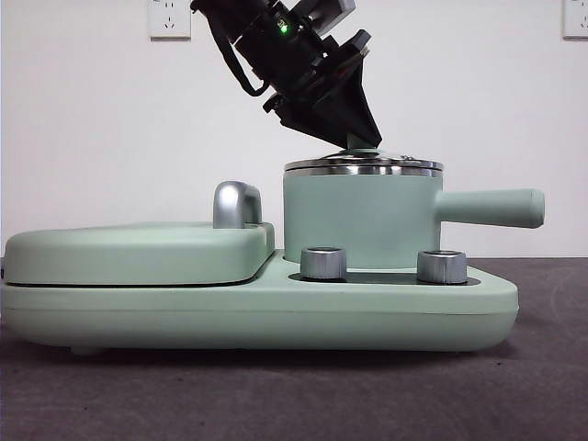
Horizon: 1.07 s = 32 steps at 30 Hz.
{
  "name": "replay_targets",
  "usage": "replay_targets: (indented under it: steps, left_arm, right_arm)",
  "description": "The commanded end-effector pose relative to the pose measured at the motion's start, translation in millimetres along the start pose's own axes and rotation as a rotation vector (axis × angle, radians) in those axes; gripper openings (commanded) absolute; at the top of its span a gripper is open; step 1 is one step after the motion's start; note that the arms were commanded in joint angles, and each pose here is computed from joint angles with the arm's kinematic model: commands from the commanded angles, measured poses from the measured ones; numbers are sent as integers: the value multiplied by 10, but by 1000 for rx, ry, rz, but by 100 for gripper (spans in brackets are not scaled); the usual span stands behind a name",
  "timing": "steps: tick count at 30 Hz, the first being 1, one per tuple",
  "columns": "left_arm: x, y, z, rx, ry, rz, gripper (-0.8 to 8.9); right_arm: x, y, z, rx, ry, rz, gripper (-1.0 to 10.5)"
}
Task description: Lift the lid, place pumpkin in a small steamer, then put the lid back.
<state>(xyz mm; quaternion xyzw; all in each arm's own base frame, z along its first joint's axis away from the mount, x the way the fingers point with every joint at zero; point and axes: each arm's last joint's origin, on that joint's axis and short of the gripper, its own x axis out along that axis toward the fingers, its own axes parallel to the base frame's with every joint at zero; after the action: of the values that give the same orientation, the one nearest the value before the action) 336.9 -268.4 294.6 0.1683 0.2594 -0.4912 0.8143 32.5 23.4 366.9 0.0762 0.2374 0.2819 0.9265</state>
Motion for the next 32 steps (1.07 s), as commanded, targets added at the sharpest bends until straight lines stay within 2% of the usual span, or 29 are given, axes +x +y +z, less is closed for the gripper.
replay_targets:
  steps: [1,3,7,11,12,19,27,32]
  left_arm:
    - [75,23,6,-32,16,-4,270]
    - [2,36,63,-48,-7,6,377]
    - [-220,41,182,-67,-48,26,431]
    - [-558,-16,262,-93,-53,36,610]
    - [-668,-35,269,-100,-43,37,630]
    - [-1432,-275,255,-165,34,34,620]
    - [-2296,-686,116,-241,86,23,608]
    - [-2712,-907,-23,-264,85,24,510]
  right_arm:
    - [-8,10,27,7,-11,8,496]
    - [-8,10,27,7,-11,8,496]
    - [-8,10,27,7,-11,7,496]
    - [-8,10,27,7,-12,8,496]
    - [-8,10,27,7,-12,8,496]
    - [-7,11,27,7,-10,10,496]
    - [-6,12,27,7,-9,12,496]
    - [-6,19,25,8,-2,38,496]
